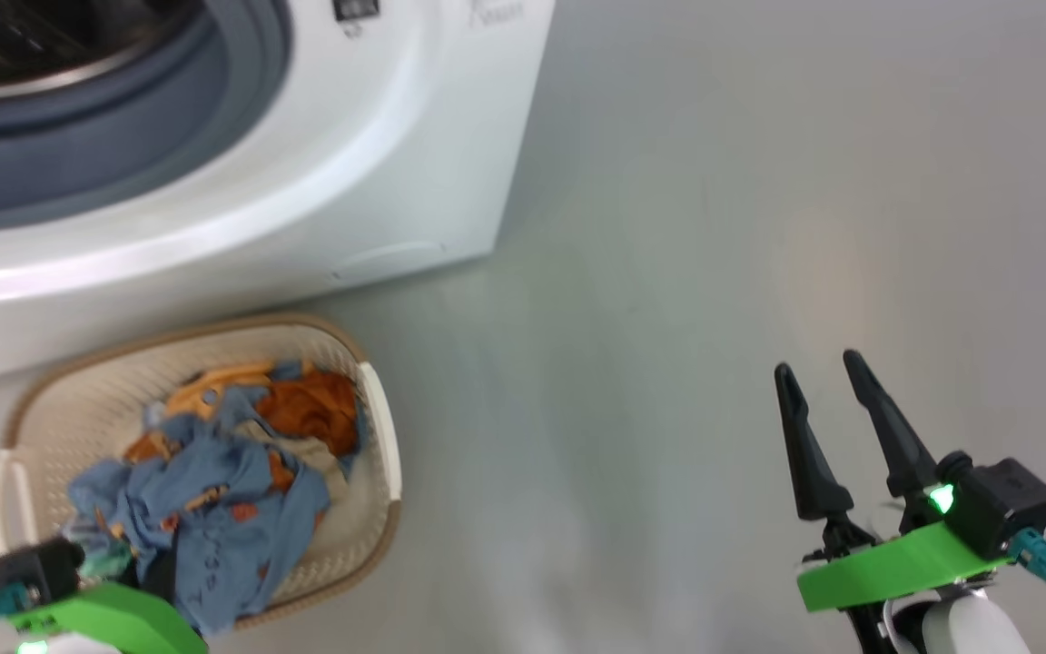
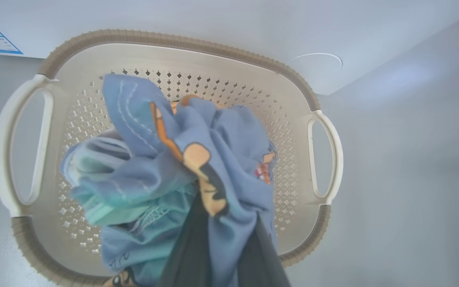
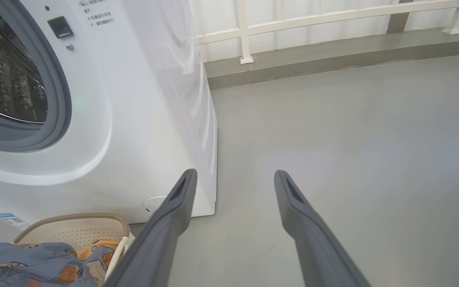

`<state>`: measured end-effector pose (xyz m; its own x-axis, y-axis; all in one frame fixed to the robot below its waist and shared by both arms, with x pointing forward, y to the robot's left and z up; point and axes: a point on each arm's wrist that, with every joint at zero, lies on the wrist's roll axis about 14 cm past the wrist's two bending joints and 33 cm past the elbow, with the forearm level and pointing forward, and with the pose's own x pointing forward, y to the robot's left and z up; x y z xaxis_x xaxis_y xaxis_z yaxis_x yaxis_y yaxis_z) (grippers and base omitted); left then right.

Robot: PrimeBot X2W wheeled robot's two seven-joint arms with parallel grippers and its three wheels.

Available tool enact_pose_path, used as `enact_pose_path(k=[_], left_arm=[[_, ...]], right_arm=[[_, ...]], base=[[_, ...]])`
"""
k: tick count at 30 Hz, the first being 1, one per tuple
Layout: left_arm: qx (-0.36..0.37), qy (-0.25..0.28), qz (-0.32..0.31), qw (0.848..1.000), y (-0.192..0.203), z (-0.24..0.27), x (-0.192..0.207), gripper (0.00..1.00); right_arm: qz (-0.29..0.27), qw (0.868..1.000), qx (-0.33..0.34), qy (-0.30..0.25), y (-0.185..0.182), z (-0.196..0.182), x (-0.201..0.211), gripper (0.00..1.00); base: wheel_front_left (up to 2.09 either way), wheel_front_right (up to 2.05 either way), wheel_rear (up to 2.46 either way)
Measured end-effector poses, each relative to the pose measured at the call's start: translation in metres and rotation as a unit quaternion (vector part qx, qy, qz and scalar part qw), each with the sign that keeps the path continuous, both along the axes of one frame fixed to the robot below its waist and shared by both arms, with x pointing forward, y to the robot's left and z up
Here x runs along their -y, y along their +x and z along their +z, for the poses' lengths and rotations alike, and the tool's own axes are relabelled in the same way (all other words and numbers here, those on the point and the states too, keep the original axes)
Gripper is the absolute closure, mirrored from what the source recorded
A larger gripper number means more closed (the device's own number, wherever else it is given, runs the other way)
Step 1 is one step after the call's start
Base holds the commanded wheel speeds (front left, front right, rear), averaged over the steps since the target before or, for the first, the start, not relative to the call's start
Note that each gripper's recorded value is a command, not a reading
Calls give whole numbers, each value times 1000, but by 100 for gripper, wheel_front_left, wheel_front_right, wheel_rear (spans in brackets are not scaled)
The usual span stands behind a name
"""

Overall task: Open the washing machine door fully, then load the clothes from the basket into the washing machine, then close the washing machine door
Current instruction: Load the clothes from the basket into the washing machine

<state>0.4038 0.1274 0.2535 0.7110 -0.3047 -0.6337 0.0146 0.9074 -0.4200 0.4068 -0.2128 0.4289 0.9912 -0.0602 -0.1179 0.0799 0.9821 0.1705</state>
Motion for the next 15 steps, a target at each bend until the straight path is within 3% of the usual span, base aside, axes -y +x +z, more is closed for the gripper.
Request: enact_pose_path(k=[9, 15], left_arm=[[103, 6, 44, 994, -22, 75, -8, 100], [166, 36, 65, 983, -43, 115, -19, 100]], right_arm=[[8, 1000, 26, -7, -25, 26, -6, 0], [16, 999, 41, -12, -43, 38, -11, 0]], base=[[0, 0, 0], [0, 0, 0]])
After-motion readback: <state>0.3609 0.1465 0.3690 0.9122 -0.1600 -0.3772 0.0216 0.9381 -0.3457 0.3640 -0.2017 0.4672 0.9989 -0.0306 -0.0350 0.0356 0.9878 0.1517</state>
